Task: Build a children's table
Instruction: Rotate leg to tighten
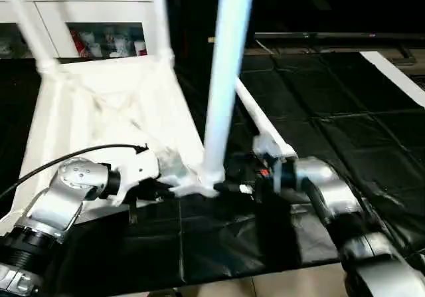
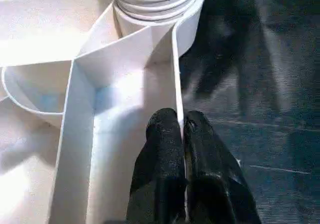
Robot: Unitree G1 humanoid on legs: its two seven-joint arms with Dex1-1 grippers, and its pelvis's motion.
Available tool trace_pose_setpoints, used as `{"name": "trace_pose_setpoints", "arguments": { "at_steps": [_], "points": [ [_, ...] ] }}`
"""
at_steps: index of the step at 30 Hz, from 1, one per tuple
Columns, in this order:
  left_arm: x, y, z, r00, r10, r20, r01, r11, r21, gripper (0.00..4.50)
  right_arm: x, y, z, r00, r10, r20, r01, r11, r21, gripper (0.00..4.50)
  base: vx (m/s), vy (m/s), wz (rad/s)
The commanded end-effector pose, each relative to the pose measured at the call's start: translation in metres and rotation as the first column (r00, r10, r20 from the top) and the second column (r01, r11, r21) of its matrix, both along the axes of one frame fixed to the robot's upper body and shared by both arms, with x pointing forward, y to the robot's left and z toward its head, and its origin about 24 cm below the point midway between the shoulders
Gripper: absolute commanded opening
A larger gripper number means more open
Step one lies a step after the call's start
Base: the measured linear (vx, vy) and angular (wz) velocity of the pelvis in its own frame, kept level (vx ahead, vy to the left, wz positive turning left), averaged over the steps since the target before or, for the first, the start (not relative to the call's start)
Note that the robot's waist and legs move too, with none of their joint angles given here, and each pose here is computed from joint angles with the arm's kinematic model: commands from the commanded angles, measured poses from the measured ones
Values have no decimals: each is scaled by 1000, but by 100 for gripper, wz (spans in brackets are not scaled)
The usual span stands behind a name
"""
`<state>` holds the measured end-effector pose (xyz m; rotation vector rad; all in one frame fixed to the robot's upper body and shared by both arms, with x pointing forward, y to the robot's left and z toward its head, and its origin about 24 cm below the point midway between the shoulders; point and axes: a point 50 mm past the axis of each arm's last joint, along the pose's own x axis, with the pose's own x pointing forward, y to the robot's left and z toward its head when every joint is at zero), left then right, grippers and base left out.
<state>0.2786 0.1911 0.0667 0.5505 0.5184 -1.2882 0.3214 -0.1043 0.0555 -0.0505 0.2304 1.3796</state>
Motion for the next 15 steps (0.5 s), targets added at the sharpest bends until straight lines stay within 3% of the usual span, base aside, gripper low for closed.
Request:
{"name": "trace_pose_setpoints", "arguments": {
  "at_steps": [1,5,6,13,15],
  "points": [
    [-10,-14,-8,992,-117,-51,118,993,10,0,0,0,0,1000,18,0,-18,1000,-6,447,0,0,0],
    [-12,-15,-9,989,-137,-59,138,990,12,0,-1,3,1,998,59,-20,-59,998,3,447,0,0,0],
    [-12,-16,-10,988,-141,-60,142,990,13,0,-1,4,1,997,67,-24,-67,998,5,421,0,0,0],
    [-12,-17,-10,985,-160,-64,162,987,20,0,-4,5,0,989,142,-40,-142,990,-2,377,0,0,0],
    [-12,-17,-10,984,-163,-65,165,986,21,0,-4,5,-1,987,152,-44,-152,988,-7,341,0,0,0]
  ]
}}
